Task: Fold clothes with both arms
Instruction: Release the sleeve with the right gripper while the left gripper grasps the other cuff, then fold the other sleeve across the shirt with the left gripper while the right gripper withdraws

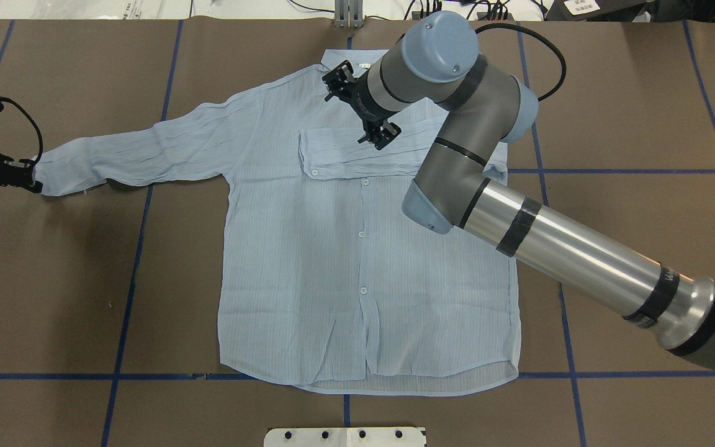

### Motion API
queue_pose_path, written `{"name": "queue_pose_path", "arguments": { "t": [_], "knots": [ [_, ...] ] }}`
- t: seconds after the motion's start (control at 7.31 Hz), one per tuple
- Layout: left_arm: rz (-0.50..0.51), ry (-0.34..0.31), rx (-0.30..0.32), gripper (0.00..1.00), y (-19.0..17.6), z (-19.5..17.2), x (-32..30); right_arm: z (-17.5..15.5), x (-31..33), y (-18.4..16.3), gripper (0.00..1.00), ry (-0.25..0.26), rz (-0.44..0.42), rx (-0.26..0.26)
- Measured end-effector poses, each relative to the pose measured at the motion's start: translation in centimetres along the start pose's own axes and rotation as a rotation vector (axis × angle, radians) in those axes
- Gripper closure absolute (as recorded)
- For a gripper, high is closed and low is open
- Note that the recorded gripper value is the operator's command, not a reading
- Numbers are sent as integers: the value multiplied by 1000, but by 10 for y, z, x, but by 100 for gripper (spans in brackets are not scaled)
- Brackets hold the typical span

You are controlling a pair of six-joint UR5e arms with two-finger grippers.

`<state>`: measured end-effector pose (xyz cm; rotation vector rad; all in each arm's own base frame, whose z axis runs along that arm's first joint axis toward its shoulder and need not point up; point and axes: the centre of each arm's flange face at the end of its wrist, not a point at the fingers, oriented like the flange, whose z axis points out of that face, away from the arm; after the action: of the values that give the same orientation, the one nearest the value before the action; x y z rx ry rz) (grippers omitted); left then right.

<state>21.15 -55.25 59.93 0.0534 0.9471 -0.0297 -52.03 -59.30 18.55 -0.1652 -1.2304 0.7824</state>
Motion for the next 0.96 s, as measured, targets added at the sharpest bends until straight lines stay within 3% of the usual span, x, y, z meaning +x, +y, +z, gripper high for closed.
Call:
{"name": "queue_pose_path", "arguments": {
  "t": [0.27, 0.55, 0.96],
  "knots": [
    [-24, 87, 52, 100, -13, -42, 74, -28, 45, -62, 1, 38, -68, -17],
    [-66, 178, 81, 100, -32, -74, 188, -52, 115, -150, 1, 110, -186, -9],
    [-232, 319, 78, 100, -14, -73, 399, -87, 212, -247, 1, 202, -304, 33]
  ]
}}
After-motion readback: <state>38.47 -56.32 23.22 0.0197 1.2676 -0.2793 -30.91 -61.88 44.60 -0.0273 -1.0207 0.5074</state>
